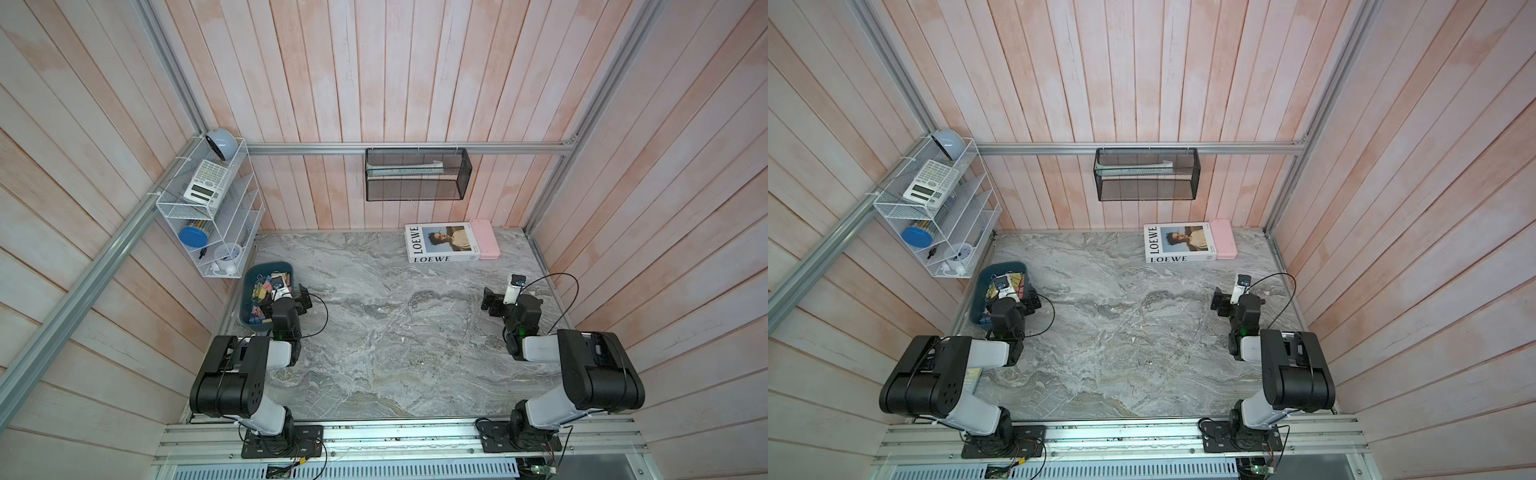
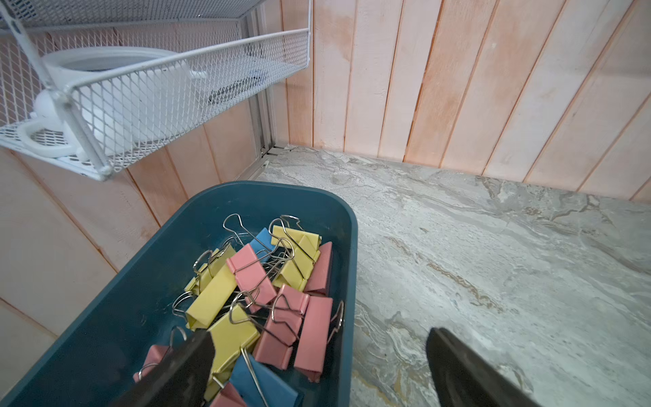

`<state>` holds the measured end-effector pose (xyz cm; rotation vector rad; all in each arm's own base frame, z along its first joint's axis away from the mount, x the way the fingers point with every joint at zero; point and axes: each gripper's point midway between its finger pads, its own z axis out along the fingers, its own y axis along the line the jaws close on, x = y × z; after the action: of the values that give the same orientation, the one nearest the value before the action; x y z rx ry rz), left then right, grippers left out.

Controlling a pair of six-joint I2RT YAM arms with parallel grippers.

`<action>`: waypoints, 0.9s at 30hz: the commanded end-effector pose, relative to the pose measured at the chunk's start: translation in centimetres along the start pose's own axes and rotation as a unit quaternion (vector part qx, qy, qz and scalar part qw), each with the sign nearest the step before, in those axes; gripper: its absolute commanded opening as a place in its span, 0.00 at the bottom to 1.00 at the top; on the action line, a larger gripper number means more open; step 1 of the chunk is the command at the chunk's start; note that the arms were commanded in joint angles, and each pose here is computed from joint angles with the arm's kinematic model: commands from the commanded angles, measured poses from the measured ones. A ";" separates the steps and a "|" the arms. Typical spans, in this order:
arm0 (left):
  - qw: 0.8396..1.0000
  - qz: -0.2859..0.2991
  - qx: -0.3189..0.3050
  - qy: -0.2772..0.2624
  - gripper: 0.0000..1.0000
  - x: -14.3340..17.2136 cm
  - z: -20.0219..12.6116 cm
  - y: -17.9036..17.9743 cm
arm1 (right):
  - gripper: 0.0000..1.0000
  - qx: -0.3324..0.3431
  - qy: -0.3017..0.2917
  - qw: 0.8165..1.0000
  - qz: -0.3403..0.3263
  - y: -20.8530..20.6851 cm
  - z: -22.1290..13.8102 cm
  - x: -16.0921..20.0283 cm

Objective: Take out the binder clips from the storage box
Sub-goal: Move the storage box to the center of the board.

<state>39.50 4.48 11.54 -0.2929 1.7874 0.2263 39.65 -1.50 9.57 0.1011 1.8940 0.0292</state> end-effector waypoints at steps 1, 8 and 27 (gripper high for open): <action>1.000 0.007 0.007 0.001 1.00 0.3 -0.1 -0.2 | 0.98 0.000 0.002 1.000 0.002 0.0 0.0 0.3; 1.000 0.007 0.007 0.002 1.00 0.3 -0.1 -0.2 | 0.98 0.000 0.002 1.000 0.002 0.0 0.0 0.3; 0.999 -0.013 -0.020 -0.024 1.00 -3.1 -2.1 1.3 | 0.98 0.046 -0.042 0.998 0.003 -0.9 -3.0 -2.7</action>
<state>38.46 4.57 13.07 -0.2965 1.7716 0.2240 38.05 -1.83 10.55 0.1290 1.8720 -0.0132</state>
